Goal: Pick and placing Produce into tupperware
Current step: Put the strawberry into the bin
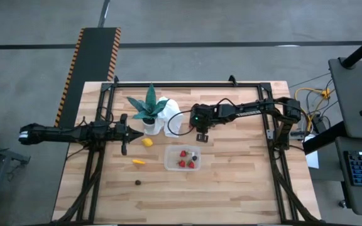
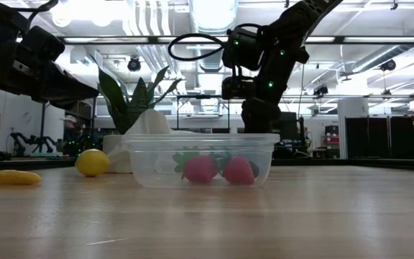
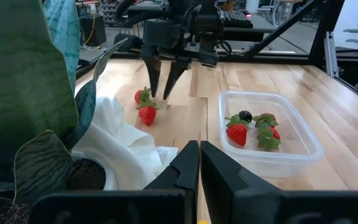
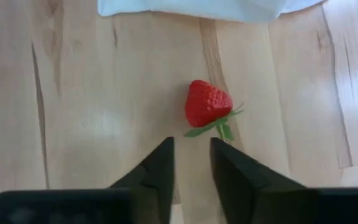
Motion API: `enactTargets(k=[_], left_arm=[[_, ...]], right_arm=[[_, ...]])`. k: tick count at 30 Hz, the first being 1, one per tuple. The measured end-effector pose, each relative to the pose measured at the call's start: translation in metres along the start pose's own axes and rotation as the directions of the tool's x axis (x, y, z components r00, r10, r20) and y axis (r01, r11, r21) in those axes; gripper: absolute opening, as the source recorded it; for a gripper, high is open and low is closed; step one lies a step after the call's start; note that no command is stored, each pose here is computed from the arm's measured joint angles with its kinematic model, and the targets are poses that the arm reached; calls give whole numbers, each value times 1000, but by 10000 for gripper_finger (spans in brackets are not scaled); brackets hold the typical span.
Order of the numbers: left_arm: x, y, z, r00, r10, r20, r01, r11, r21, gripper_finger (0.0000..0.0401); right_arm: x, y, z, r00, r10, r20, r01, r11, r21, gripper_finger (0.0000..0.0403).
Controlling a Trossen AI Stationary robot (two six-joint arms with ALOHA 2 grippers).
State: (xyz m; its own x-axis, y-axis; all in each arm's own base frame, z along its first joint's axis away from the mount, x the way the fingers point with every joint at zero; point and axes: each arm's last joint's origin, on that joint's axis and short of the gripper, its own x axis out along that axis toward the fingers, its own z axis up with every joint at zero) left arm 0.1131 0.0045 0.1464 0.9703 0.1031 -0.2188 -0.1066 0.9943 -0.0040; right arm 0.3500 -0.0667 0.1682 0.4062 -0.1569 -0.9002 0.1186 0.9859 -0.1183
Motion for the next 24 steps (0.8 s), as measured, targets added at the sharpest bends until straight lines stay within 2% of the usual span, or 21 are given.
enactTargets(k=[5,9,14,24], left_arm=[[0,0,0,1000,0,0,0,1000,0,0],[0,0,0,1000,0,0,0,1000,0,0],[0,0,0,1000,0,1,0,1000,0,0],[0,0,0,1000,0,1,0,1000,0,0]], right_arm=[[0,-3,0,997,-74,-5,74,997,-11,158],[4,-4,-1,997,-72,-10,72,997,-27,184],[15,-4,-4,997,-70,-41,69,997,-29,187],[15,-9,-3,997,-76,-31,76,997,-15,168]])
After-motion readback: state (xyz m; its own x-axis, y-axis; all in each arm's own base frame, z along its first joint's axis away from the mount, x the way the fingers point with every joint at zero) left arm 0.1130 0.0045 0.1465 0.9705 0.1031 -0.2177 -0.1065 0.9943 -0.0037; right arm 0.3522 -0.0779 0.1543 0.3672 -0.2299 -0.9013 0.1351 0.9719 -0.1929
